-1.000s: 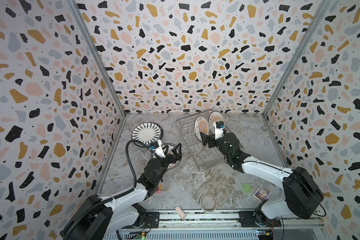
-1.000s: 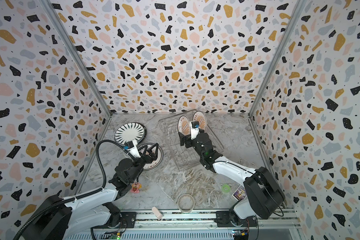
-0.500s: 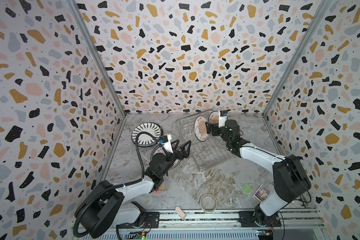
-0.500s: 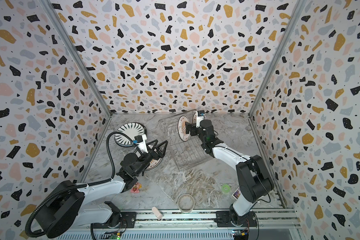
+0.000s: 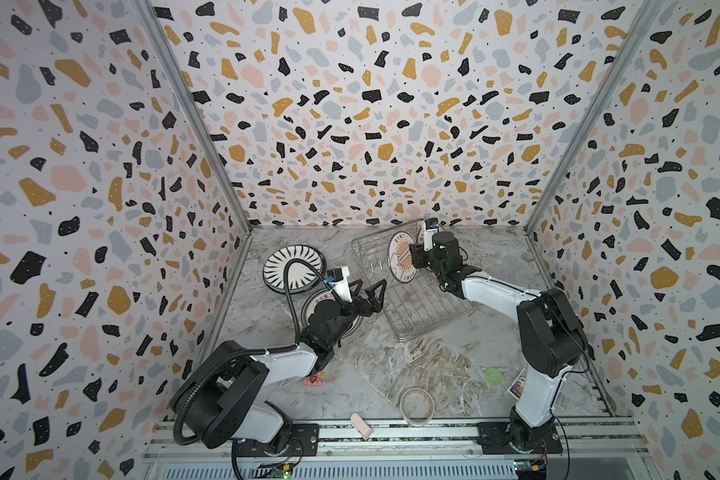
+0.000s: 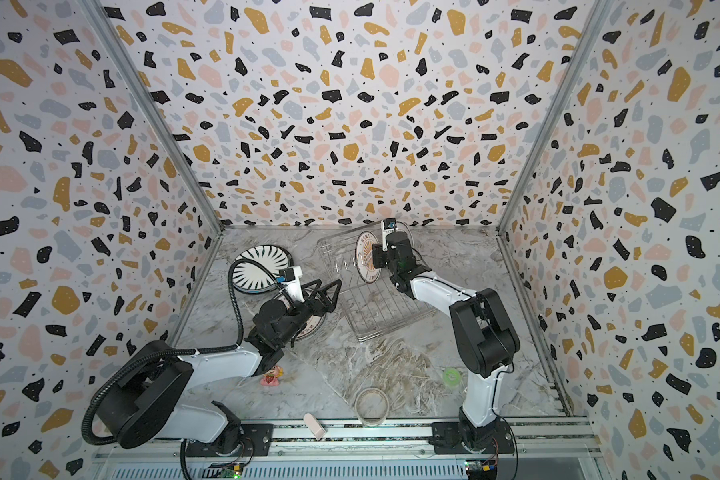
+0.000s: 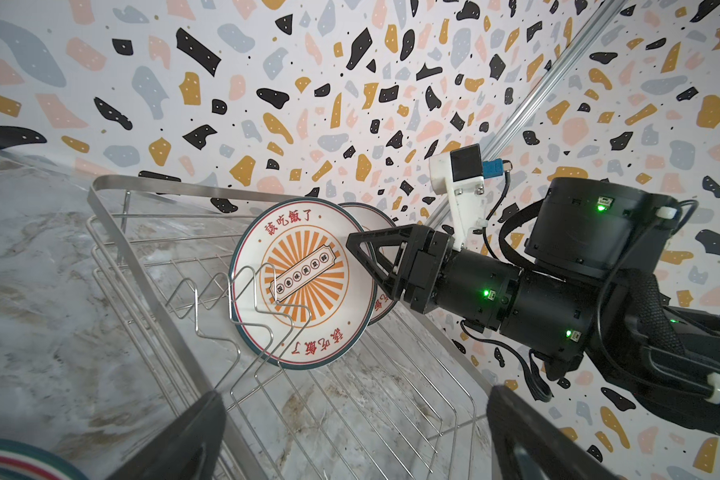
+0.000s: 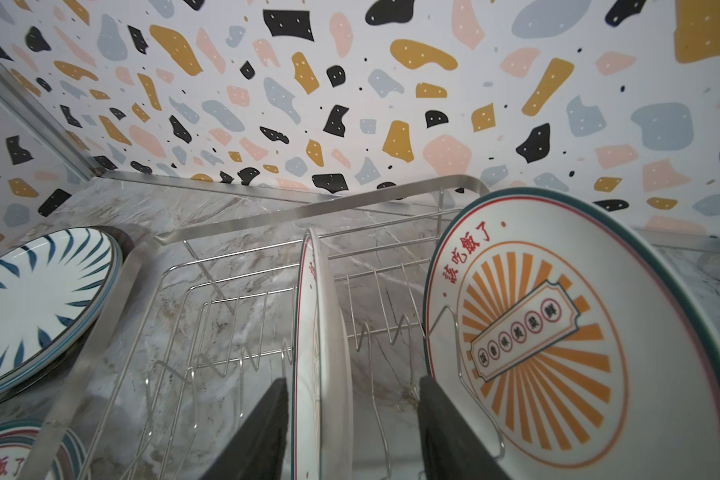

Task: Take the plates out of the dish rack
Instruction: 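Withdraw the left gripper while the right gripper reaches into the rack toward another sunburst plate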

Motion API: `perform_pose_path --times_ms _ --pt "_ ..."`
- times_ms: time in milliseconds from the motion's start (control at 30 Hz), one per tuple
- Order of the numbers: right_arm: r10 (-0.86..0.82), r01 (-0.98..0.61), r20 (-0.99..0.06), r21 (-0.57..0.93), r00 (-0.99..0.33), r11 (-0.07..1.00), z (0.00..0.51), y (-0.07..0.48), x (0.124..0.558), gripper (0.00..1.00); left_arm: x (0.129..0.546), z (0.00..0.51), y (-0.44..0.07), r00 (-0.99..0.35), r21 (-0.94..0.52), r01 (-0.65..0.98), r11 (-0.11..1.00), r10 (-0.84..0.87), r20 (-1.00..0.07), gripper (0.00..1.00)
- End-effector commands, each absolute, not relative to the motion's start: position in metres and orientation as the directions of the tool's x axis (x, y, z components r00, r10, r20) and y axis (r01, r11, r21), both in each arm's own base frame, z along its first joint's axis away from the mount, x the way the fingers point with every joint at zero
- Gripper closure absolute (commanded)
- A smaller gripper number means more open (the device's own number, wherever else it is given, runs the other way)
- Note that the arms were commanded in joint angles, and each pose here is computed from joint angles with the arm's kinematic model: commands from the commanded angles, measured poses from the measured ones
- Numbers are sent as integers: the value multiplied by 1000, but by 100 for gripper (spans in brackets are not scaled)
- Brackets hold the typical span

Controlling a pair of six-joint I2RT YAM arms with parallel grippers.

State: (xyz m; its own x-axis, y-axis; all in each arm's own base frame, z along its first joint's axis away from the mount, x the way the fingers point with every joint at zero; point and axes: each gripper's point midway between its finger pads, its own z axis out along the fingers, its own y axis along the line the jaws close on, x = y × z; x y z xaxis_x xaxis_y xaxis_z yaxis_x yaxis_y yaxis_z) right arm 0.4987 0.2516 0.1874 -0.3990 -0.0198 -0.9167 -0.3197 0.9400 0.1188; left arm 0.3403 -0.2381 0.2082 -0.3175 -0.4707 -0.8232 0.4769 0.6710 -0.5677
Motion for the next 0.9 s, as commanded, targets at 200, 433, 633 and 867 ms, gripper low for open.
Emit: perform_pose_path --times_ms 200,433,633,867 --pt "-97 -228 -912 -3 -399 974 187 260 507 70 338 229 -239 -273 -567 519 640 -504 -819 0" --pt "-100 -240 -907 2 -410 971 180 264 507 78 336 226 -235 -269 -570 507 647 -509 -818 0" --pt "-92 -235 -919 1 -385 972 193 265 507 86 336 222 -236 -283 -579 504 641 -511 -812 0" --pt "-89 -234 -935 -7 -342 972 216 266 504 92 329 225 -236 -281 -575 527 626 -510 -813 0"
